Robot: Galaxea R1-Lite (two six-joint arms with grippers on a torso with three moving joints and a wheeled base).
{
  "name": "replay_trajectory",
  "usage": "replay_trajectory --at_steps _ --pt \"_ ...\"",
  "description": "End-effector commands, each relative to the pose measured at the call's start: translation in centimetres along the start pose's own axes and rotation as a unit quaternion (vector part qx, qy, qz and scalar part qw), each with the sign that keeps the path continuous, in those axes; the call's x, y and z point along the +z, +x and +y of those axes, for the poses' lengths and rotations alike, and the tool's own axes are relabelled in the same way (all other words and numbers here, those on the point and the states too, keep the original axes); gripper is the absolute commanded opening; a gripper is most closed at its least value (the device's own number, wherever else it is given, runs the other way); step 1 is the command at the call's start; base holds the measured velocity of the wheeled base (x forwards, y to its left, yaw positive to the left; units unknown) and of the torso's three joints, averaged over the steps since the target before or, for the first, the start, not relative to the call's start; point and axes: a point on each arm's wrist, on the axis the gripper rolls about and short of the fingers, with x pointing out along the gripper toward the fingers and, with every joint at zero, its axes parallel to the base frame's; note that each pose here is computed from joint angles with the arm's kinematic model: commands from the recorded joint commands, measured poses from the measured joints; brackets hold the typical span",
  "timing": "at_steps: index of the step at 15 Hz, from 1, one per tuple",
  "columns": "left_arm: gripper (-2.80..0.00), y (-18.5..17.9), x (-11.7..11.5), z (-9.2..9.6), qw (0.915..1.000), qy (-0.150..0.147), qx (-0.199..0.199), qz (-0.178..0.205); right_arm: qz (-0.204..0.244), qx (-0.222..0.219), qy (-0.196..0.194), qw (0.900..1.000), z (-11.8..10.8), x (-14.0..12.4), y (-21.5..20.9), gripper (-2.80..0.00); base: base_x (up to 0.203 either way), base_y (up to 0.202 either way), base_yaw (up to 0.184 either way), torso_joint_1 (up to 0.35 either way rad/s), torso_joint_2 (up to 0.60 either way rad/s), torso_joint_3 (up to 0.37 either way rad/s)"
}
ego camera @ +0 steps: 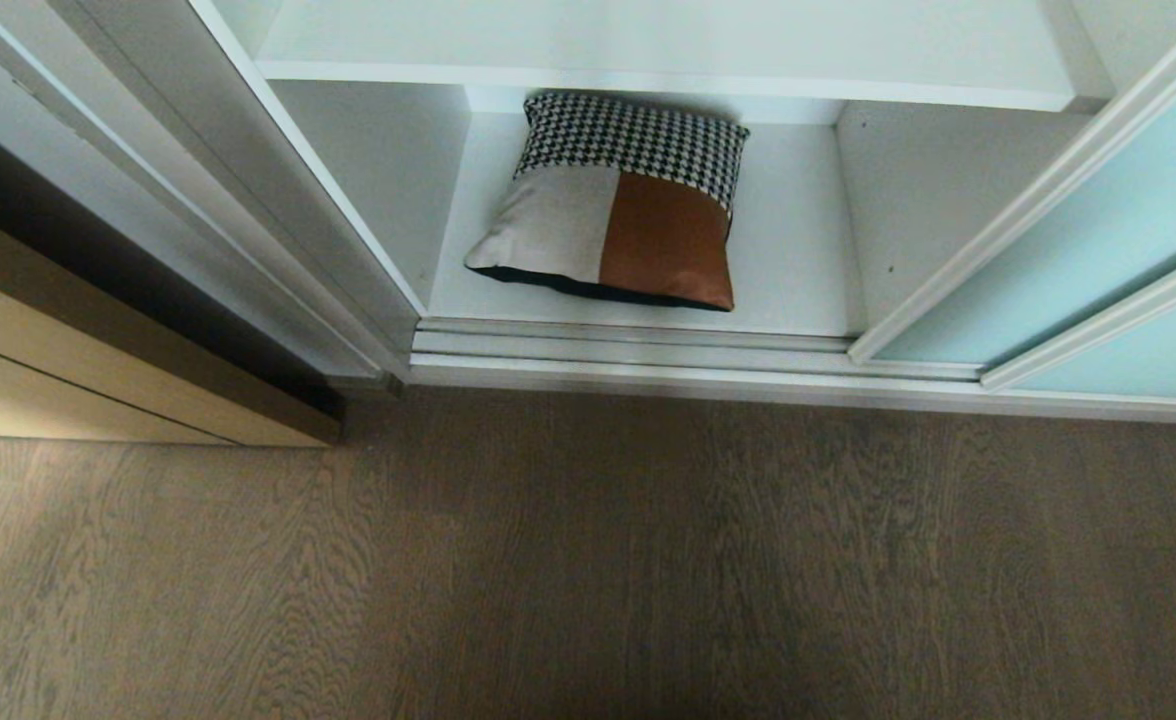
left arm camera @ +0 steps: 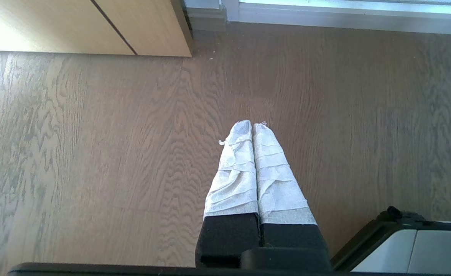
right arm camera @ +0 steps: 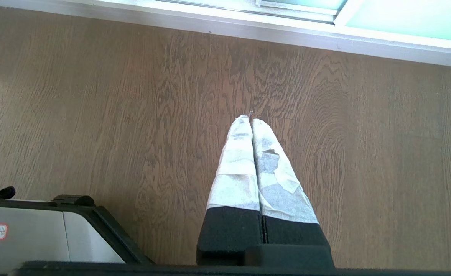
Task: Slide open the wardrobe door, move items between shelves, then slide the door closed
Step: Place the pillow on the higher shelf
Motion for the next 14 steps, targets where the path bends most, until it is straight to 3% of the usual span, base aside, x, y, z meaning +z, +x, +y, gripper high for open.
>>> replay_trajectory --at_steps 1,3,8,14 --pt "-2.80 0.02 0.00 0.00 1.0000 -0.001 0.000 0.002 -0.001 0.000 0.000 1.000 0.00 0.00 -0.01 -2.80 0.000 0.000 0.000 0.000 0.00 0.000" --pt "-2.80 0.02 0.00 0.00 1.0000 -0.001 0.000 0.002 -0.001 0.000 0.000 1.000 0.00 0.00 -0.02 -2.80 0.066 0.000 -0.001 0.001 0.00 0.002" --pt "-2.80 0.02 0.02 0.00 1.0000 -0.008 0.000 0.001 -0.001 0.000 0.000 1.000 0.00 0.00 -0.02 -2.80 0.187 0.000 0.000 0.004 0.00 0.002" --pt "-2.80 0.02 0.00 0.00 1.0000 -0.009 0.001 0.002 -0.001 0.000 0.000 1.000 0.00 0.00 -0.02 -2.80 0.011 0.000 0.000 0.002 0.00 0.000"
